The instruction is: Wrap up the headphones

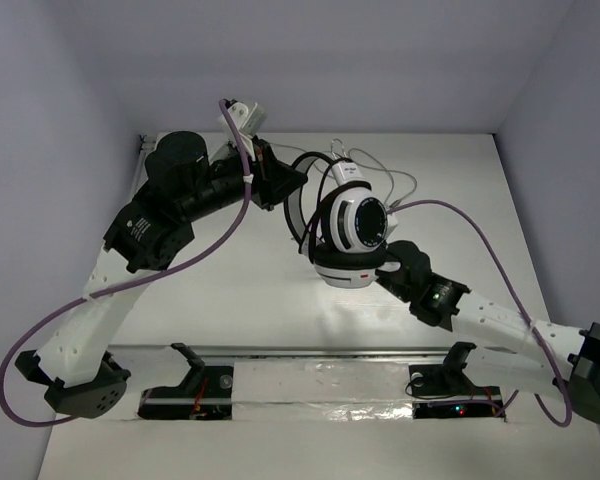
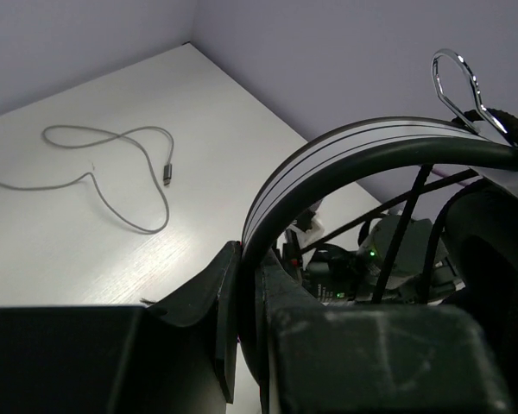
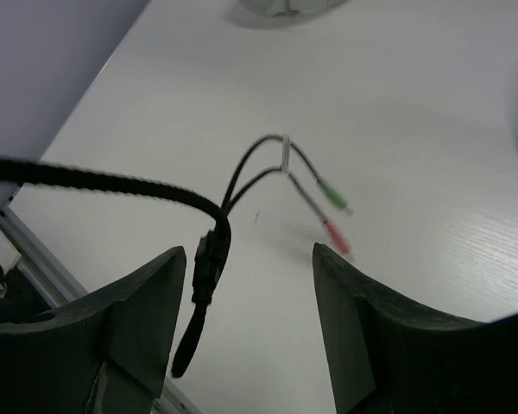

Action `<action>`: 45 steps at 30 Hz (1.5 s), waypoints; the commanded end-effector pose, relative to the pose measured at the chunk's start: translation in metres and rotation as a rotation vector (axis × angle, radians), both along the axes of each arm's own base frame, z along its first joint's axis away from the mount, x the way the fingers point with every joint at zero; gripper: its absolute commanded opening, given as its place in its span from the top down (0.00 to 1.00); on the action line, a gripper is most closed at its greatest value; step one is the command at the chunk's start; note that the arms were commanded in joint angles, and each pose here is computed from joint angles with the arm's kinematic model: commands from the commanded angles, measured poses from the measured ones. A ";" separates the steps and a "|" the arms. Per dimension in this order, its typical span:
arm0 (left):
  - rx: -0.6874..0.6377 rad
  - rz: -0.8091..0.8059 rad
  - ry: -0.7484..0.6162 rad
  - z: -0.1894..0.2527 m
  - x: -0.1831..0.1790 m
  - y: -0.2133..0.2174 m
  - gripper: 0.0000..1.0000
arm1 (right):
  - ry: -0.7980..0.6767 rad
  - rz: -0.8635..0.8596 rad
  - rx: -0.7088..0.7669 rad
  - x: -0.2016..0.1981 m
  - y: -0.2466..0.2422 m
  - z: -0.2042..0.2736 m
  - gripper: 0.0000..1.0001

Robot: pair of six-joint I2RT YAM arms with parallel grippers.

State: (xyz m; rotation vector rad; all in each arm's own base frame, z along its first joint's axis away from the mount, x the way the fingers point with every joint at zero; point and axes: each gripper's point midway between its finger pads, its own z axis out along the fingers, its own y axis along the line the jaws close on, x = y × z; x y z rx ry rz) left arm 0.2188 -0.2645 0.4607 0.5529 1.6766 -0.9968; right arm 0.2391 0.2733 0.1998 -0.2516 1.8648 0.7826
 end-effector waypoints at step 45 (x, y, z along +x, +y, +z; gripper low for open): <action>-0.243 0.033 -0.035 0.100 0.031 0.016 1.00 | -0.106 0.257 0.240 -0.037 0.024 0.014 0.20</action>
